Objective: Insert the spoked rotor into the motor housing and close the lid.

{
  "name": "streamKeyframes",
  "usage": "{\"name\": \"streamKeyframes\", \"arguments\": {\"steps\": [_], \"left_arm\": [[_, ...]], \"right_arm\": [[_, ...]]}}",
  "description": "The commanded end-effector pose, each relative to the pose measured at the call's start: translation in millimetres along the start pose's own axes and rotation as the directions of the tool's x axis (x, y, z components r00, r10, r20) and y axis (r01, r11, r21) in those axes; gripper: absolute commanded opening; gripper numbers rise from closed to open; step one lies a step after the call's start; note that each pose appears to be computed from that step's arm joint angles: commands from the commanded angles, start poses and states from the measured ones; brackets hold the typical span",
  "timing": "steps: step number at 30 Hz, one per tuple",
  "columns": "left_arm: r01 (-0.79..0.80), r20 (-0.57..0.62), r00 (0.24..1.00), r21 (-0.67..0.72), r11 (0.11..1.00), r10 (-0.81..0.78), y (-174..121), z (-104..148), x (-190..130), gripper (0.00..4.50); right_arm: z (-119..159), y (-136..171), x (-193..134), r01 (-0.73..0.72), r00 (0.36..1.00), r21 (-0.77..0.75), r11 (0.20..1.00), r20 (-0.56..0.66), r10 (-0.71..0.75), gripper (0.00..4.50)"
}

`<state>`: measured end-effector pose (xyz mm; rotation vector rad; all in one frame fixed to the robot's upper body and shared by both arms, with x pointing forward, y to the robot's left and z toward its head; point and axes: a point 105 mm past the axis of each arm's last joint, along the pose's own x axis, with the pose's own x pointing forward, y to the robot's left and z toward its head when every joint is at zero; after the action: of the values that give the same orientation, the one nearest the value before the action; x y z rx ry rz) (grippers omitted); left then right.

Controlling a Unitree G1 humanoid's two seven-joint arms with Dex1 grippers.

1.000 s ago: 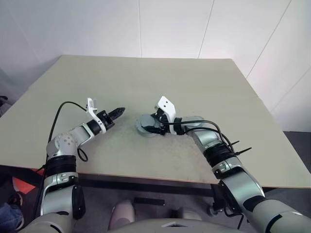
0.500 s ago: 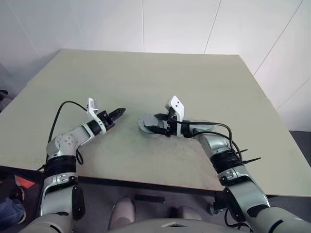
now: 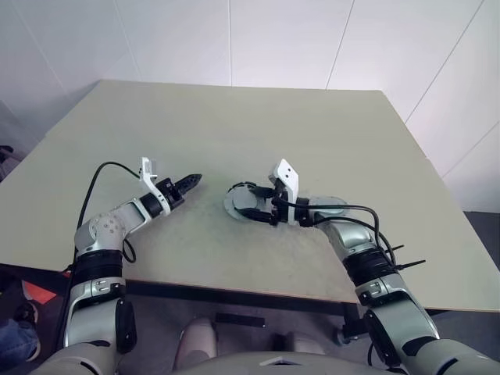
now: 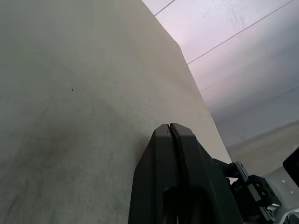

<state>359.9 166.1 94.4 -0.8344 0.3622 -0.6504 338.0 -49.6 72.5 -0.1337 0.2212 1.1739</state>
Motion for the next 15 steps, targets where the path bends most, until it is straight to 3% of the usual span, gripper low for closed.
{"name": "streamKeyframes", "arguments": {"steps": [1,15], "left_arm": [[0.031,0.018,0.999,0.040,0.999,-0.032,-9,8,2,0.05],[0.026,0.010,1.000,0.041,0.999,-0.026,-8,5,1,0.05]], "right_arm": [[10,-5,-1,0.028,1.000,-0.052,0.998,0.012,-0.027,3.19],[17,-18,4,0.099,0.995,-0.075,0.992,0.022,-0.097,3.19]]}}
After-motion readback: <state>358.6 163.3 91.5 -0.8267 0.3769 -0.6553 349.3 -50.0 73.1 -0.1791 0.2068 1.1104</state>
